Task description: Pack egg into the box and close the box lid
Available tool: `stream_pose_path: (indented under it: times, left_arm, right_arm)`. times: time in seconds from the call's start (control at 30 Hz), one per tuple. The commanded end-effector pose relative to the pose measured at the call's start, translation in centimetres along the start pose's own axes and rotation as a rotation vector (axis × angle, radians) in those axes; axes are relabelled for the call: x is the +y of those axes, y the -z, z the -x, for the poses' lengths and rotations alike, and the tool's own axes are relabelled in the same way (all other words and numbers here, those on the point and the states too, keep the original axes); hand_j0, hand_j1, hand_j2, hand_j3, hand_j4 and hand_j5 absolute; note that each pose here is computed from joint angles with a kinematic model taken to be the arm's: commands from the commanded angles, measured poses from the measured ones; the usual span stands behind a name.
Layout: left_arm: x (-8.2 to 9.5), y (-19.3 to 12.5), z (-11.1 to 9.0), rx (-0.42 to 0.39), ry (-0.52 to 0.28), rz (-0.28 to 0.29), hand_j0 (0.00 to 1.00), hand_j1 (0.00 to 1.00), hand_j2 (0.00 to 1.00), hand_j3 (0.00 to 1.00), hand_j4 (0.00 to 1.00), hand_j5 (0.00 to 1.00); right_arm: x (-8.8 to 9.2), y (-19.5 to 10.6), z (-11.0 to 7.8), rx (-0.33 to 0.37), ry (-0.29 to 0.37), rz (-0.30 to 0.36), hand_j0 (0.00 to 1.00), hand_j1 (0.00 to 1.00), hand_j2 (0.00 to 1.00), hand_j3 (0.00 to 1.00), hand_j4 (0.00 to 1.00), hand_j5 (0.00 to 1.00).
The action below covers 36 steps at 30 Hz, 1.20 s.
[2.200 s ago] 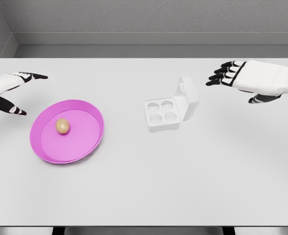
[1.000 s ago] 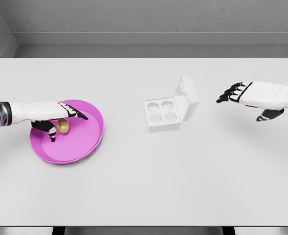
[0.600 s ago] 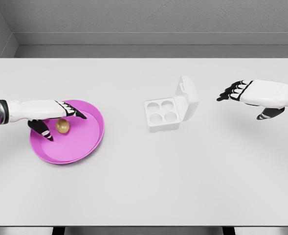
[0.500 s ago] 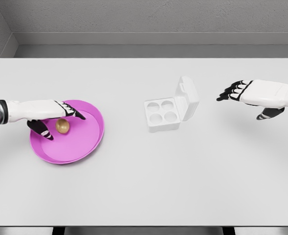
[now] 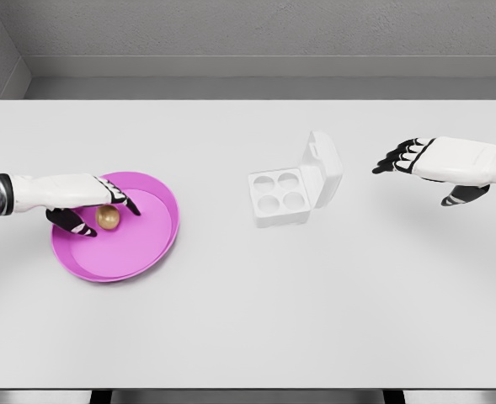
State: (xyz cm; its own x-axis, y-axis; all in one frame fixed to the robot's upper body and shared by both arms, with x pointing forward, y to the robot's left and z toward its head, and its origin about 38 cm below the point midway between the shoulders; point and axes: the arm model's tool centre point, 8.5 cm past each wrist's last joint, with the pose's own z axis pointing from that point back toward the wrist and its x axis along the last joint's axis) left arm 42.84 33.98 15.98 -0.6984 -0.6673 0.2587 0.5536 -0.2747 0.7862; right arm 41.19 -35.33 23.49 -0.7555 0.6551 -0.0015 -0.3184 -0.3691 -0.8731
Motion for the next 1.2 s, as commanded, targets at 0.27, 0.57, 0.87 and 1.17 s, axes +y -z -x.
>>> stream_pose_path:
  times: [0.27, 0.57, 0.87, 1.17]
  left_arm:
    - [0.03, -0.02, 0.11, 0.006, 0.0, 0.001, 0.77, 0.77, 0.77, 0.77, 0.77, 0.77]
    - [0.02, -0.02, 0.11, 0.006, 0.001, 0.001, 0.67, 0.67, 0.67, 0.67, 0.67, 0.67]
    - [-0.13, 0.07, 0.02, 0.004, 0.002, 0.005, 0.63, 0.63, 0.63, 0.63, 0.63, 0.63]
    - [-0.15, 0.11, -0.04, 0.002, 0.003, 0.006, 0.44, 0.44, 0.44, 0.44, 0.44, 0.44]
  right_arm:
    - [-0.11, -0.03, -0.06, -0.002, 0.002, 0.004, 1.0, 1.0, 1.0, 1.0, 1.0, 1.0]
    - [-0.15, -0.02, -0.11, -0.004, 0.002, 0.006, 1.0, 1.0, 1.0, 1.0, 1.0, 1.0]
    - [-0.22, 0.02, -0.12, -0.004, 0.002, 0.008, 1.0, 1.0, 1.0, 1.0, 1.0, 1.0]
    - [-0.48, -0.06, -0.08, -0.005, 0.002, 0.015, 1.0, 1.0, 1.0, 1.0, 1.0, 1.0]
